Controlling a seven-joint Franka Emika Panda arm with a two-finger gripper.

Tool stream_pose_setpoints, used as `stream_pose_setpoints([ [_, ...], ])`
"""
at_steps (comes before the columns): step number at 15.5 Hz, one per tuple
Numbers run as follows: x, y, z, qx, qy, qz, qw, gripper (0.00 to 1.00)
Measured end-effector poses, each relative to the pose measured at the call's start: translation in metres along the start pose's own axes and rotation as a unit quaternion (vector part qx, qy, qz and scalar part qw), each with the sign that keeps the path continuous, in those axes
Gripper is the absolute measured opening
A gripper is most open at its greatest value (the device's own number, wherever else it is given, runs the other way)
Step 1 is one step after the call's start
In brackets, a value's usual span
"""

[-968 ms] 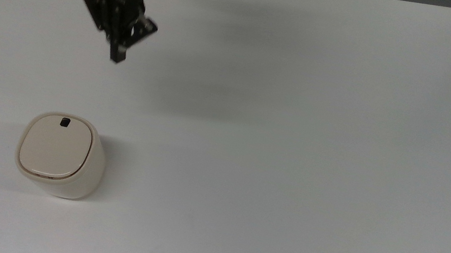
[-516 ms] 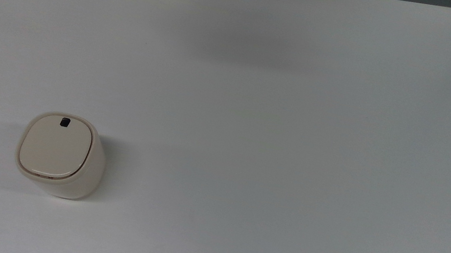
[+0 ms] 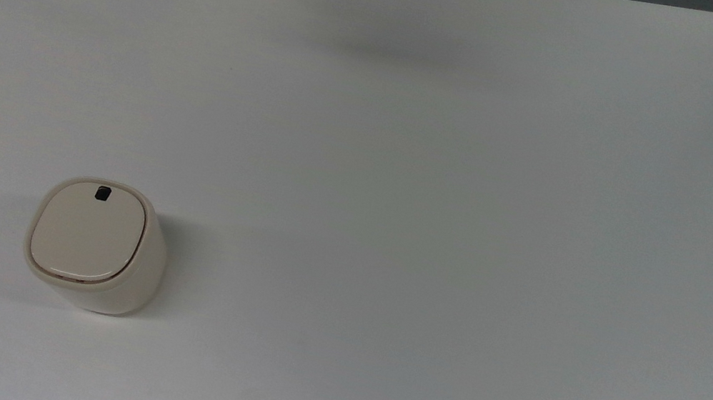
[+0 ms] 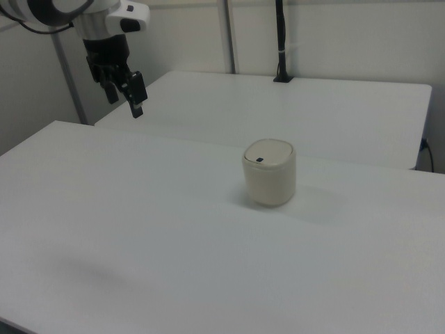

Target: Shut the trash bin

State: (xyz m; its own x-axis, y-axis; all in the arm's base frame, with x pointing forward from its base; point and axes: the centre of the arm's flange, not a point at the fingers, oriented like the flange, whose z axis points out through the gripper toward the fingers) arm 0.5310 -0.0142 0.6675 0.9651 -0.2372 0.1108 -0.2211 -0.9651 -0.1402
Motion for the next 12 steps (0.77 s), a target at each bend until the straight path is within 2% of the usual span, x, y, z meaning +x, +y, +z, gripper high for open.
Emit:
stream_pose_setpoints([
  [2,0.002,-0.005,0.009,-0.024,-0.004,-0.037,0.999,0.99],
  [3,0.003,-0.009,0.015,-0.042,-0.006,-0.052,0.9978,1.0],
  [7,0.014,-0.013,0.039,-0.071,-0.014,-0.065,0.9953,1.0],
  [12,0.019,-0.013,0.048,-0.074,-0.019,-0.065,0.9949,1.0],
])
